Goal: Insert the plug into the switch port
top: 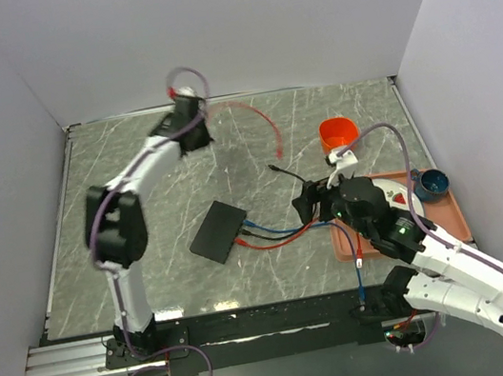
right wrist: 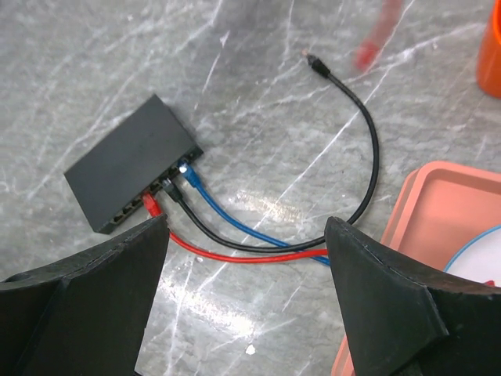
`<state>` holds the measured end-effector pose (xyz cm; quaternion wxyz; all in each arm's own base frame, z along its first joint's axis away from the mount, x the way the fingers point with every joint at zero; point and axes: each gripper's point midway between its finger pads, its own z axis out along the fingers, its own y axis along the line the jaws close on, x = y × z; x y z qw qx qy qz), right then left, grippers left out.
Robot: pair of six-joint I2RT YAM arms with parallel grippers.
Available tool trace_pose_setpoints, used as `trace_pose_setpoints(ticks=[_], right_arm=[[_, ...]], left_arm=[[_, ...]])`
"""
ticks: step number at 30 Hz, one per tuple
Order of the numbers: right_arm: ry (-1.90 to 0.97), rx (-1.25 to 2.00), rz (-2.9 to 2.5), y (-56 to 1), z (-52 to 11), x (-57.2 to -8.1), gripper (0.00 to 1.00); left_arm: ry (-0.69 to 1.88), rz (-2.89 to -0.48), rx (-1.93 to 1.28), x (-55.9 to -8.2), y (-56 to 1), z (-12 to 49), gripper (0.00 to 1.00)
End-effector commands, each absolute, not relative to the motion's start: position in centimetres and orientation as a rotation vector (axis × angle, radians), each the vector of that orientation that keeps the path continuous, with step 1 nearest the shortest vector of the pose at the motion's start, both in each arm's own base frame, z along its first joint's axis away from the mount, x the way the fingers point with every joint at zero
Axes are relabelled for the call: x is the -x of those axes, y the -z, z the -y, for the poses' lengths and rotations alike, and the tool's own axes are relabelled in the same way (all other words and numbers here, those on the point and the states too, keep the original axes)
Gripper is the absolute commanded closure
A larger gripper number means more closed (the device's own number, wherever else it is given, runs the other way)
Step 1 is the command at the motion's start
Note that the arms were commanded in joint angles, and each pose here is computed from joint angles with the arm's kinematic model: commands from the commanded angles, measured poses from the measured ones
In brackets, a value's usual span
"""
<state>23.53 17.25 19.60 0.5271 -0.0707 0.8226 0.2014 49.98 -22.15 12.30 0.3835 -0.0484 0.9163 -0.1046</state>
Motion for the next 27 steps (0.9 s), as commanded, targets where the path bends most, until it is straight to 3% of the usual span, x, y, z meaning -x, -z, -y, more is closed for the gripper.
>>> trace_pose_setpoints(ticks=[1,4,8,20,27], right_arm=[[-0.477,0.113,-1.921,-20.8,-16.1,-23.5,0.11],[-0.487,0.119,-1.903,-21.3,-16.0,-23.1,0.11],[-0.487,0.183,-1.856,-22.7,-15.8,-22.7,0.1],[-0.564,0.539,-1.509,-34.1,-16.7,-19.2,0.01],[-0.618,0.757,-1.474,-34.7,-19.2,-18.0,0.01]], left_arm=[[0.346,-1.926,0.339,-50.3,-29.7,16.5,0.99],[0.467,-1.777,0.321,-47.5,-35.7,16.3,0.99],[0.619,-1.762,0.191,-44.0,-38.4,18.2,0.99],[0.777,-2.208,-0.286,-36.4,-28.3,26.2,0.99],[1.224,-2.285,-0.85,-24.2,-25.2,33.8,0.99]])
